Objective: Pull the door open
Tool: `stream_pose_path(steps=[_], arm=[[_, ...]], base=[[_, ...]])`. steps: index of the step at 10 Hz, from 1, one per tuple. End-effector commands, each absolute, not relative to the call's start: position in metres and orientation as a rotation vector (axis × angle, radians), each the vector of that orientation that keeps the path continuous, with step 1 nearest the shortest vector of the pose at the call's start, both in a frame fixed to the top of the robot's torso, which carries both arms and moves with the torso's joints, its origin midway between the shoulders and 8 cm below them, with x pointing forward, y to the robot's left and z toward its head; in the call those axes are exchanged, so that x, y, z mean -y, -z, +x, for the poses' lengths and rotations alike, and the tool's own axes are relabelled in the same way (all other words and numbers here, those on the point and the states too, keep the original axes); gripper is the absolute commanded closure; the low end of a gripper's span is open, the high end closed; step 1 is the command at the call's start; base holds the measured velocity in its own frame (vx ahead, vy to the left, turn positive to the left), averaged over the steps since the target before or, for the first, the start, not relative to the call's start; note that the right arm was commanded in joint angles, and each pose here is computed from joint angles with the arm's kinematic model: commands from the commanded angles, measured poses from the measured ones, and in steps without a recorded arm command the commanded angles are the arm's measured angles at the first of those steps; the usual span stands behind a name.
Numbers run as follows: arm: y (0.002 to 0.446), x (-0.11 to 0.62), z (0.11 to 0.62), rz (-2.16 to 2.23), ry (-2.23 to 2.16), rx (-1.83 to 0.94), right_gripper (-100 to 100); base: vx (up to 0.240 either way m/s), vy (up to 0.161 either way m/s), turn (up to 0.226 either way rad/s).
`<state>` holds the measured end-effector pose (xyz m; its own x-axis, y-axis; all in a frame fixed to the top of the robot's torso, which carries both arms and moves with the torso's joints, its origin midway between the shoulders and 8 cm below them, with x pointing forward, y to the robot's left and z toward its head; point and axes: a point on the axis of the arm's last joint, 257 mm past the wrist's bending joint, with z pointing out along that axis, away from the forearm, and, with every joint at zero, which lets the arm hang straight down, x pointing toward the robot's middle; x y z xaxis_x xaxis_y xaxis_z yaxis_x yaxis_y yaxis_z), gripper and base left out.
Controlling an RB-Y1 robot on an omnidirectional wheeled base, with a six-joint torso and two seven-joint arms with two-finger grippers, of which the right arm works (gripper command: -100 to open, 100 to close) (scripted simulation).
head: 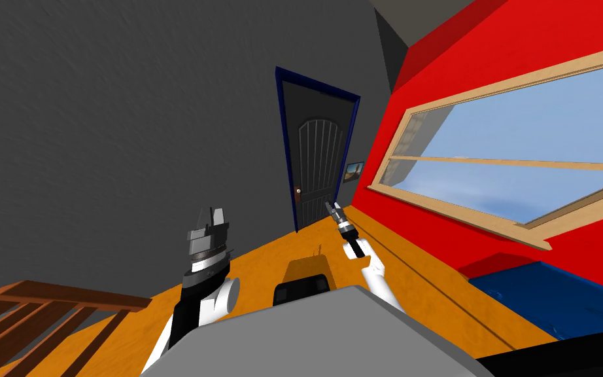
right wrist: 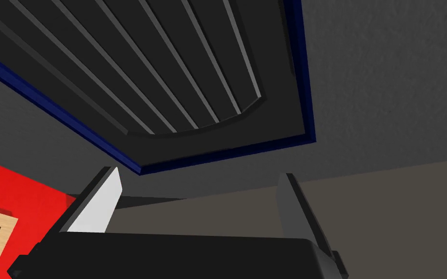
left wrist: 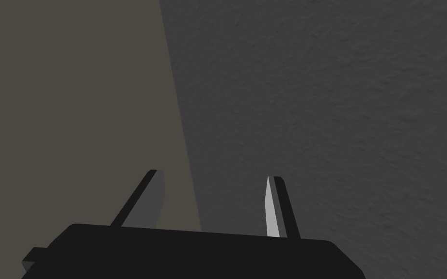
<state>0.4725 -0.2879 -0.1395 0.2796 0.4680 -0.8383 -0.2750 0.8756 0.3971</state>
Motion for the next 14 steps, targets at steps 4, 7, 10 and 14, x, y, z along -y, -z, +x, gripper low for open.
stream_pose_path(steps=[4,7,10,14], arm=[[0.165,0.298,0.486,0.151,-0.431,-1.245,-100],[0.187,0.308,0.499,0.104,-0.354,-1.302,-100],[0.206,0.315,0.506,0.079,-0.308,-1.347,-100],[0.229,0.325,0.516,0.04,-0.245,-1.401,-100]], base=[[0.068,0.038,0.06],[0.093,0.038,0.087],[0.106,0.057,0.068],[0.085,0.035,0.066]])
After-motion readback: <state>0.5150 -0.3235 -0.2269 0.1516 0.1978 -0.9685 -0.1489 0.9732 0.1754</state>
